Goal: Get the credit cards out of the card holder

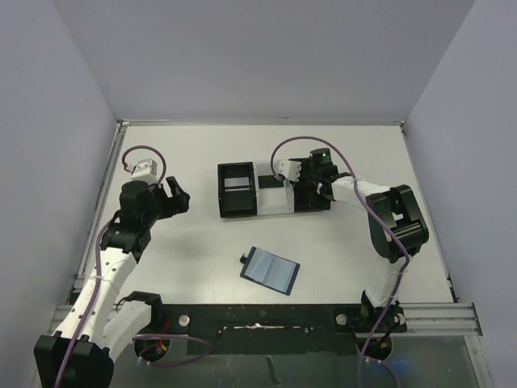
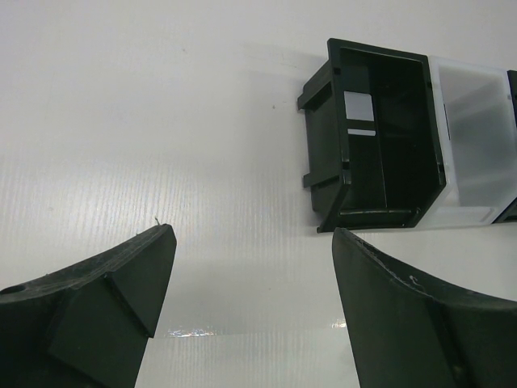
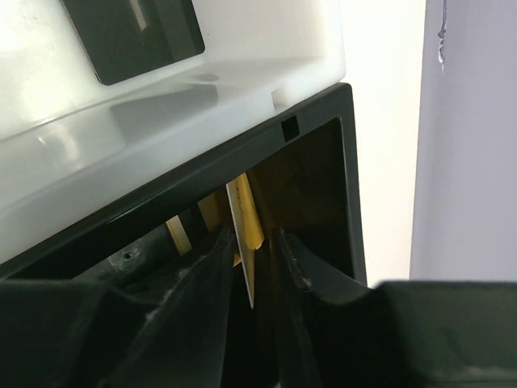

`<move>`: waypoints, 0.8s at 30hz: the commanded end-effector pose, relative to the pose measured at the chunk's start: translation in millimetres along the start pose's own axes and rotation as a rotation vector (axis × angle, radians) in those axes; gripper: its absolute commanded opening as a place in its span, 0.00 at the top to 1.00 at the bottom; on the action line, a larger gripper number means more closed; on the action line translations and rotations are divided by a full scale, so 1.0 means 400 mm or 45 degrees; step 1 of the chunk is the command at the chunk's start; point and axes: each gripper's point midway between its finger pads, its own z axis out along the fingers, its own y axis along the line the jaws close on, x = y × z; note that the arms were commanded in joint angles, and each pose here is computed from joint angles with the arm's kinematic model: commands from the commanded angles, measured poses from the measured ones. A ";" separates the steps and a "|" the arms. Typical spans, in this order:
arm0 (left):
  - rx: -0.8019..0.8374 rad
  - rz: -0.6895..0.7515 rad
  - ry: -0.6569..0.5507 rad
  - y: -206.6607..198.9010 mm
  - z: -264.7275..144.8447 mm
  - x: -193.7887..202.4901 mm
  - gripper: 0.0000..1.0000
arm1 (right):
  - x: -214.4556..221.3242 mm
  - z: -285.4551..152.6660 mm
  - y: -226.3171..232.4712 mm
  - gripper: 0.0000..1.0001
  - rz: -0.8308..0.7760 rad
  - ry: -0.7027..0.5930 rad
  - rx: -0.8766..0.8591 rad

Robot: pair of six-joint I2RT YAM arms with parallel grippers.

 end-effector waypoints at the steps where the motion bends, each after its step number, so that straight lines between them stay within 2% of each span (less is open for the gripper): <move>1: 0.045 0.014 -0.086 -0.017 -0.004 -0.046 0.23 | -0.049 -0.014 -0.053 0.71 -0.034 -0.077 0.058; 17: 0.063 0.012 -0.054 -0.020 0.008 -0.034 0.23 | 0.002 -0.021 -0.029 0.64 0.086 -0.034 -0.010; 24: 0.068 0.011 -0.034 -0.022 0.014 -0.027 0.23 | -0.004 -0.043 -0.078 0.62 0.139 -0.021 0.093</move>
